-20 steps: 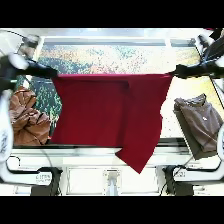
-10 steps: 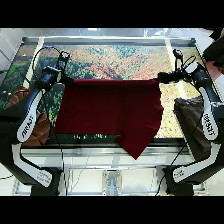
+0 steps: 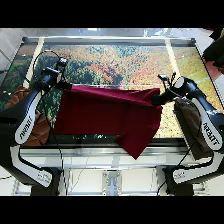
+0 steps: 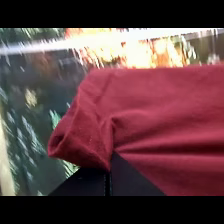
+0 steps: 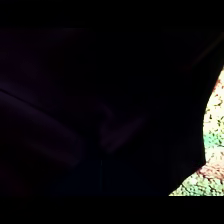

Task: Fold the shirts.

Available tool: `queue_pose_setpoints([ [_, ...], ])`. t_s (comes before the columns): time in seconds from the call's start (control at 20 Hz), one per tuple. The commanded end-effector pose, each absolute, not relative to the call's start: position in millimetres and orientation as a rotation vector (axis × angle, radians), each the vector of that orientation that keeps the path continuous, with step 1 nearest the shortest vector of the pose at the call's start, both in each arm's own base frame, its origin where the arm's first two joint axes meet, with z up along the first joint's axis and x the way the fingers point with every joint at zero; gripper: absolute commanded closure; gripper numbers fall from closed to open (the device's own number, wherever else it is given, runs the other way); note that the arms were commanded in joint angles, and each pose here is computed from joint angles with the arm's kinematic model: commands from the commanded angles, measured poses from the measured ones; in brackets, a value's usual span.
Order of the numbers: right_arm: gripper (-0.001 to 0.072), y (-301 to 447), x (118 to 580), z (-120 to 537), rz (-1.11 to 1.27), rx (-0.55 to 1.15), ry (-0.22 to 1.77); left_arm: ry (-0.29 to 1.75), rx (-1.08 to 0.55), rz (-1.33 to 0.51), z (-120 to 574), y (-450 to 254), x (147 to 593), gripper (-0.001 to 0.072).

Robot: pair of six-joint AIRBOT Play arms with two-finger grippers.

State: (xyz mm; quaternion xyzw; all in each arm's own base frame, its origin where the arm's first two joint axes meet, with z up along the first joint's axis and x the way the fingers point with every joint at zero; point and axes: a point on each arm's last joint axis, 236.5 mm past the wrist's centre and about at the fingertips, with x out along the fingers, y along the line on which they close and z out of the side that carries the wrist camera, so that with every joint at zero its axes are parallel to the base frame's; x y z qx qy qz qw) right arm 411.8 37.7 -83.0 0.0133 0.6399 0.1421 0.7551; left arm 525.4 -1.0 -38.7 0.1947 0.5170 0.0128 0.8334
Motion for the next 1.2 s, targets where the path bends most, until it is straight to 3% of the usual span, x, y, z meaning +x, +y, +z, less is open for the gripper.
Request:
queue_pose_setpoints([
  [0.0,0.0703,45.6,407.6,-100.7,0.293,0.021,1.383,1.166,0.357,0.016,-52.6,-7.6,510.5,0.07],
  [0.15,0.067,48.1,414.0,-96.7,0.278,0.047,1.356,1.282,0.37,0.026,-72.2,-1.9,489.2,0.0697],
  [0.2,0.0541,50.2,413.5,-93.3,0.275,0.071,1.355,1.306,0.37,0.03,-75.3,-0.5,484.3,0.0596],
  [0.25,0.0338,53.9,412.2,-86.9,0.281,0.09,1.352,1.309,0.369,0.032,-75.0,-0.2,483.4,0.0292],
  [0.3,0.0303,56.8,411.3,-78.2,0.29,0.101,1.351,1.301,0.369,0.032,-71.5,-0.2,484.2,0.0139],
  [0.45,0.0304,55.0,411.5,-22.2,0.317,0.058,1.319,1.228,0.357,0.038,-35.5,-2.0,488.0,0.0136],
  [0.55,0.0305,39.5,407.8,41.3,0.301,-0.025,1.263,1.125,0.338,0.057,24.8,0.5,483.7,0.0136],
  [0.7,0.0306,-0.6,380.5,148.8,0.184,-0.134,1.107,0.933,0.258,0.217,137.9,48.3,445.1,0.0136],
  [0.8,0.0305,-38.1,341.7,191.3,0.052,-0.146,1.021,0.832,0.117,0.383,171.3,102.8,392.8,0.0136],
  [0.95,0.0303,-51.5,277.4,145.2,-0.058,0.101,1.043,0.842,-0.28,0.657,96.3,154.0,288.9,0.0137],
  [1.05,0.0301,-18.2,250.0,65.4,-0.049,0.412,1.105,0.912,-0.559,0.644,18.5,123.7,245.7,0.0137],
  [1.15,0.0301,32.5,220.0,-2.6,0.051,0.665,1.251,0.968,-0.803,0.547,-29.7,75.8,231.4,0.0137],
])
